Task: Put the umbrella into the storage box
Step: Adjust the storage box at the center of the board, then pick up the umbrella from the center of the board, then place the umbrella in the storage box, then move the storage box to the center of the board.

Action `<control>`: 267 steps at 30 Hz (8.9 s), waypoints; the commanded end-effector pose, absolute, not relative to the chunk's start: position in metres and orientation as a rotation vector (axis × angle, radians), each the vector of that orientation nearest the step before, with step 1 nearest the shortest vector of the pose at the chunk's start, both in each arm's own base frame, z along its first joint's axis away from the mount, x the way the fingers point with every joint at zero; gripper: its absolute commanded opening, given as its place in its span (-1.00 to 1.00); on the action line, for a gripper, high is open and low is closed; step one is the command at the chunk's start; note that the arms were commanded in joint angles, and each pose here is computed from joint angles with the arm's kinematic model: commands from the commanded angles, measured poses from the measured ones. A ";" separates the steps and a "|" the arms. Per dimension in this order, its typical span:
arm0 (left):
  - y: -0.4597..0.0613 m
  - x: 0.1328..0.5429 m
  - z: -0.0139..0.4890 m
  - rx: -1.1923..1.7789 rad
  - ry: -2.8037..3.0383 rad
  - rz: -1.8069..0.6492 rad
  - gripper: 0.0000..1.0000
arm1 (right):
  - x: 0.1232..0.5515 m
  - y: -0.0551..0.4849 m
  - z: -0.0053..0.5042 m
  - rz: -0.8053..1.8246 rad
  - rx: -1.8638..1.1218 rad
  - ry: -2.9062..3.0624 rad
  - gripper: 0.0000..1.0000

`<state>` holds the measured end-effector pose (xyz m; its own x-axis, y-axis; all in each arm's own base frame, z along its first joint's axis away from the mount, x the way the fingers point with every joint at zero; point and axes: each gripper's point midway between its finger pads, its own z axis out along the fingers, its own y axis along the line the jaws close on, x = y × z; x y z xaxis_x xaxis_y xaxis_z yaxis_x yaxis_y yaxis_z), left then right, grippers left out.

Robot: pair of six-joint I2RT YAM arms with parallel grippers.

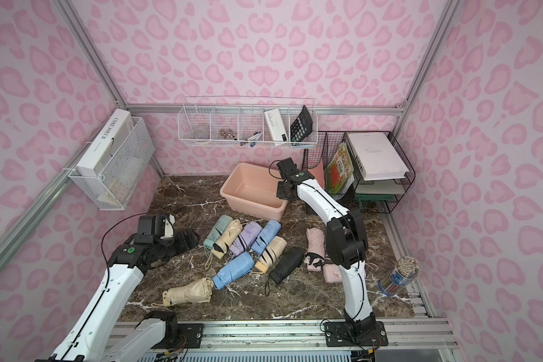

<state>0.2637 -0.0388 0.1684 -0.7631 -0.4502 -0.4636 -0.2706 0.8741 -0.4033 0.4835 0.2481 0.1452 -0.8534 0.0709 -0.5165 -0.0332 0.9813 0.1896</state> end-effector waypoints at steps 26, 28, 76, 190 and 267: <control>0.017 0.201 0.191 -1.004 2.329 -0.149 0.83 | 0.412 0.302 0.281 0.324 -0.577 2.131 0.87; 0.024 0.196 0.198 -1.026 2.251 -0.134 0.81 | 0.378 0.332 0.284 0.358 -0.780 2.011 0.91; 0.065 0.103 0.267 -1.042 1.771 -0.132 0.72 | 0.100 0.576 0.053 0.580 -2.121 1.571 0.89; -0.168 0.250 0.380 0.164 1.831 -1.306 0.15 | 0.183 0.443 0.384 2.142 -0.750 1.289 -1.00; -0.207 0.409 0.303 0.142 2.294 -0.621 -1.00 | 0.439 0.221 0.144 0.137 -0.033 2.518 -0.91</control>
